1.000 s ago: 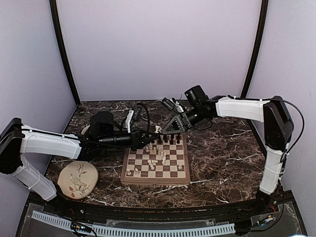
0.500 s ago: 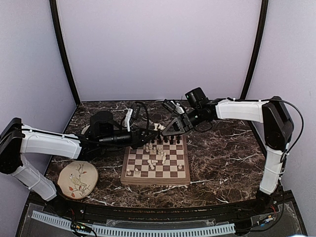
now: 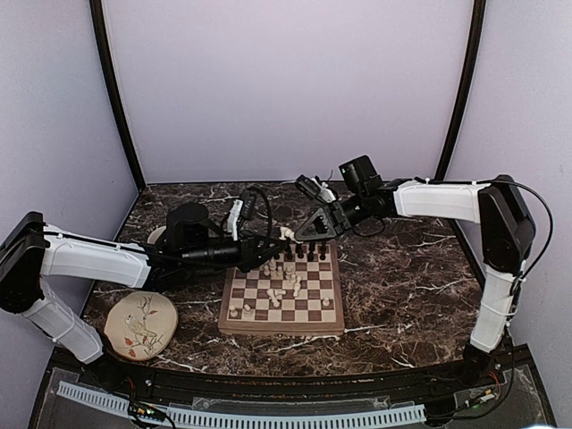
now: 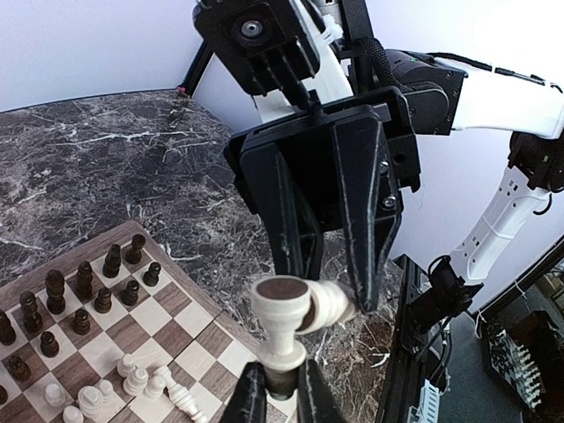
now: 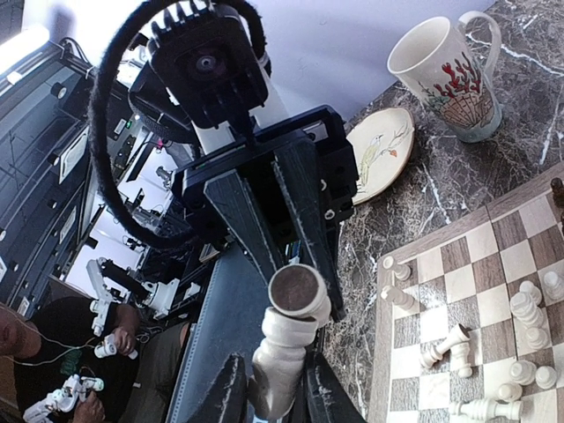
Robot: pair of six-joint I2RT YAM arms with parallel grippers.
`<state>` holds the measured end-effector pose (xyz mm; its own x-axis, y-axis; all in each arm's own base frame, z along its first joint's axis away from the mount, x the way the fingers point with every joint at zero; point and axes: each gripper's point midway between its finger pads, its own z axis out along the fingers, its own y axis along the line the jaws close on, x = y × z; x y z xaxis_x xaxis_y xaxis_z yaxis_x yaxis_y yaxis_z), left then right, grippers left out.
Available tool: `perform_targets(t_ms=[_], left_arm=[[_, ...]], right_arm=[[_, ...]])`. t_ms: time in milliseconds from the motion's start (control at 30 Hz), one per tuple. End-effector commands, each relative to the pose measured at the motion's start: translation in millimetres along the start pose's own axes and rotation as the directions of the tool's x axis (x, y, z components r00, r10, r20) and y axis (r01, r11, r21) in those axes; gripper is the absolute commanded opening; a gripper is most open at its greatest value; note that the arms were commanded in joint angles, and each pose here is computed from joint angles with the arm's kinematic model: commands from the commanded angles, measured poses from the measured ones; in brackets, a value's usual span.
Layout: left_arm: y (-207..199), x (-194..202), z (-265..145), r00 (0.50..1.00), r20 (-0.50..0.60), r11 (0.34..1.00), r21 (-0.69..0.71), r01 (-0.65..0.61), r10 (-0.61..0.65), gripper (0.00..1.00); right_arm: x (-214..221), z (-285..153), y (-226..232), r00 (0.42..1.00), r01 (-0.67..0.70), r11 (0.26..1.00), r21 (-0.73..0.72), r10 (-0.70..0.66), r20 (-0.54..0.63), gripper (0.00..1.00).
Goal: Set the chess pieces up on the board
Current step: Pick up the knight from the chess pile, then place the knight at g1.
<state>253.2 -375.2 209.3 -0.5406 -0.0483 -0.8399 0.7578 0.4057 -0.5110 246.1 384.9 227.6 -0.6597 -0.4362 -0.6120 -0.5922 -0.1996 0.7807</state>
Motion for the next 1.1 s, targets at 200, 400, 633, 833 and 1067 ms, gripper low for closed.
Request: perform_targets(t_ms=[200,400,633,833,1067], left_arm=[[2.7,-2.3,-0.1,1.0,0.007,1.0,-0.011,0.001,-0.001,0.0],[7.1,-0.2,-1.2,1.0,-0.005,0.999,-0.04,-0.004,0.003,0.0],[21.3,1.1,-9.7,0.995,-0.093,0.988,-0.146,-0.058,0.044,0.0],[38.7,2.5,-20.7,0.987,-0.158,0.975,-0.214,-0.065,0.031,0.0],[50.2,-3.8,-15.2,0.954,-0.297,0.968,-0.247,-0.036,-0.04,0.0]], right_arm=[[-5.4,-8.0,0.6,0.999,0.019,0.998,0.056,-0.021,0.035,0.09],[-2.5,-10.8,-9.7,0.999,0.028,0.99,0.136,-0.031,0.022,0.05],[4.5,-20.1,-20.6,0.995,0.102,0.951,0.293,-0.096,-0.034,0.04],[15.9,-35.3,-49.0,0.981,0.184,0.855,0.484,-0.128,-0.146,0.03],[30.7,-37.0,-55.6,0.906,0.395,0.682,0.615,-0.179,-0.384,0.03]])
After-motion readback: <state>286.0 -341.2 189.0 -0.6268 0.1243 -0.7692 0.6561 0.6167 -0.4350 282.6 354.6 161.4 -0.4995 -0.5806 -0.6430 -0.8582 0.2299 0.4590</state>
